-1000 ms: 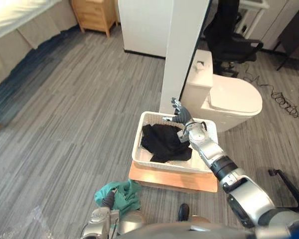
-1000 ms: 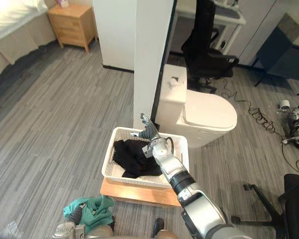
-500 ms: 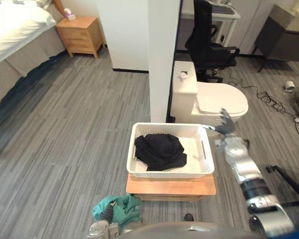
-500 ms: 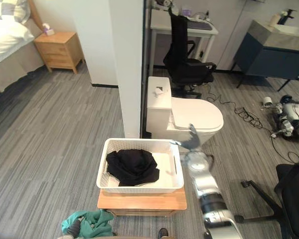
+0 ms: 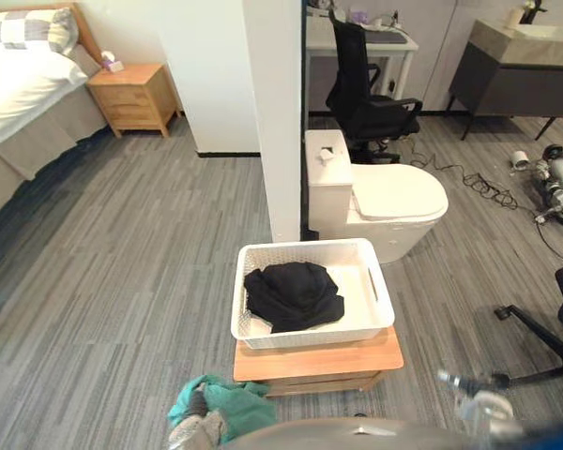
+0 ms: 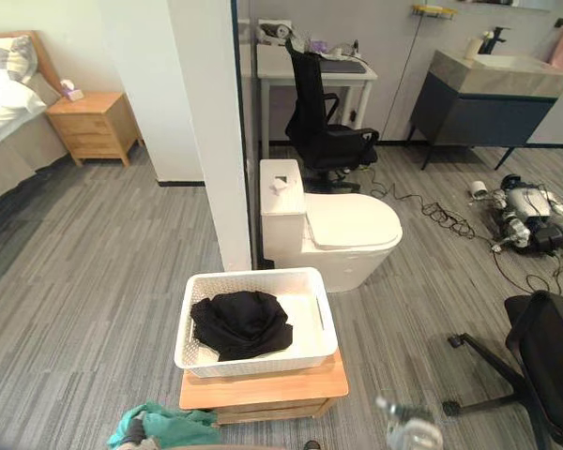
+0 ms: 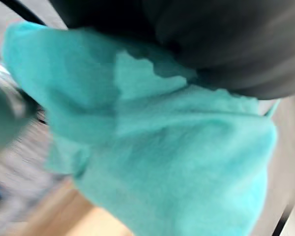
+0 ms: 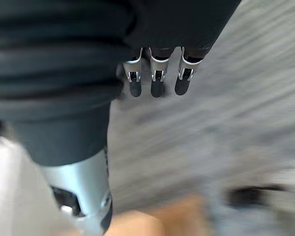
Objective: Tidy the bed and pick cloth on bed and put in laundry
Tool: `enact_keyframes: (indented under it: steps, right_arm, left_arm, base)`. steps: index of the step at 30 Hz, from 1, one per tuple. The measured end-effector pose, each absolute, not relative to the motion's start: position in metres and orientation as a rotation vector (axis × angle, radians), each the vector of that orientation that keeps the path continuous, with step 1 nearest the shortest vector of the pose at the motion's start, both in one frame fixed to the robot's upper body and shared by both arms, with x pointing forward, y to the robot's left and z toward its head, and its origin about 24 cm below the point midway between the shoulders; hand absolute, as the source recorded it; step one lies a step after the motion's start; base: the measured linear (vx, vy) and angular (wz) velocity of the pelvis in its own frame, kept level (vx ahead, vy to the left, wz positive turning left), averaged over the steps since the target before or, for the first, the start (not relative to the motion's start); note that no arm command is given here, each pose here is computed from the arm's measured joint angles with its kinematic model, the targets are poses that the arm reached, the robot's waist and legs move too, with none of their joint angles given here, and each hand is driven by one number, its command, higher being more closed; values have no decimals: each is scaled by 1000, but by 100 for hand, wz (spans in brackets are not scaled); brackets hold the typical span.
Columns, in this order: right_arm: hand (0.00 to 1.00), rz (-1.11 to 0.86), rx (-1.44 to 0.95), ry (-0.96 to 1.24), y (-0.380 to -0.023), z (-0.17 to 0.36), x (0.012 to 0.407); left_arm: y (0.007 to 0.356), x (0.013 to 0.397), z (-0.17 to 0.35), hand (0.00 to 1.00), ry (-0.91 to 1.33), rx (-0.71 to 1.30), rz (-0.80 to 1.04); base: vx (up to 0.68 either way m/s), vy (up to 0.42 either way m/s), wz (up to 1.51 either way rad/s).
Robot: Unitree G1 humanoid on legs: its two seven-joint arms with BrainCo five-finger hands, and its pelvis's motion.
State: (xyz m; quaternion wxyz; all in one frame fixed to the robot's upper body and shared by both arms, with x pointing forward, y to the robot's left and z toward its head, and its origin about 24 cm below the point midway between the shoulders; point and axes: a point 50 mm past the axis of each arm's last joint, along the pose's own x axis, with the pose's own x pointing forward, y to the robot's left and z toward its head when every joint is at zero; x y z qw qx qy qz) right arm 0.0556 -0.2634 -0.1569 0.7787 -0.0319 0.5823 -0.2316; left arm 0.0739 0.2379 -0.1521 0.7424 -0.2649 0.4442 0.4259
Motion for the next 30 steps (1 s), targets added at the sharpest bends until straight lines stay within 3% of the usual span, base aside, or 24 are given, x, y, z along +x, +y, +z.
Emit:
enact_keyframes:
  steps: [3, 7, 9, 12, 15, 17, 20, 23, 25, 26, 27, 30]
  right_arm:
    - [0, -502, 58, 1340, -256, -163, 22]
    - [0, -644, 333, 1300, -256, -165, 0]
    - [0, -734, 416, 1272, -257, -164, -11]
    - [0, -793, 506, 1248, -248, -167, -17]
    - [0, -785, 548, 1254, -236, -170, -17]
    - [0, -767, 562, 1251, -230, -172, -13]
    - [0, -731, 567, 1231, -226, -172, -2]
    - [0, -680, 521, 1183, -226, -171, 11]
    - [0, -676, 506, 1164, -222, -171, 11]
    - [0, -667, 483, 1175, -220, -171, 7]
    - [0, -666, 467, 1179, -220, -171, 4]
    - [0, -666, 424, 1183, -224, -170, 1]
  left_arm:
    - [263, 64, -145, 100, 831, -711, 1226]
    - [304, 33, -131, 100, 526, -906, 1675]
    - [337, 10, -114, 100, 221, -1050, 1948]
    - [383, -25, -79, 100, -146, -1087, 2234]
    - [405, -49, -56, 100, -417, -1173, 2379]
    - [413, -49, -48, 100, -500, -1185, 2374]
    - [439, -30, -25, 100, -653, -1180, 2221]
    - [480, 1, 43, 100, -772, -927, 1964]
    - [497, 42, 98, 100, -835, -766, 1759]
    - [500, 82, 134, 100, -791, -607, 1616]
    - [496, 121, 165, 100, -733, -430, 1477]
    - [465, 186, 202, 100, -671, -102, 1244]
  base:
    - [-4, -16, 63]
    - [13, 11, 51]
    - [40, 14, 46]
    - [64, 8, 38]
    - [146, 26, 11]
    - [152, 26, 20]
    - [96, 24, 16]
    - [-3, 1, -46]
    - [-12, -37, -56]
    - [7, -43, -44]
    - [19, -37, -45]
    - [39, -12, -42]
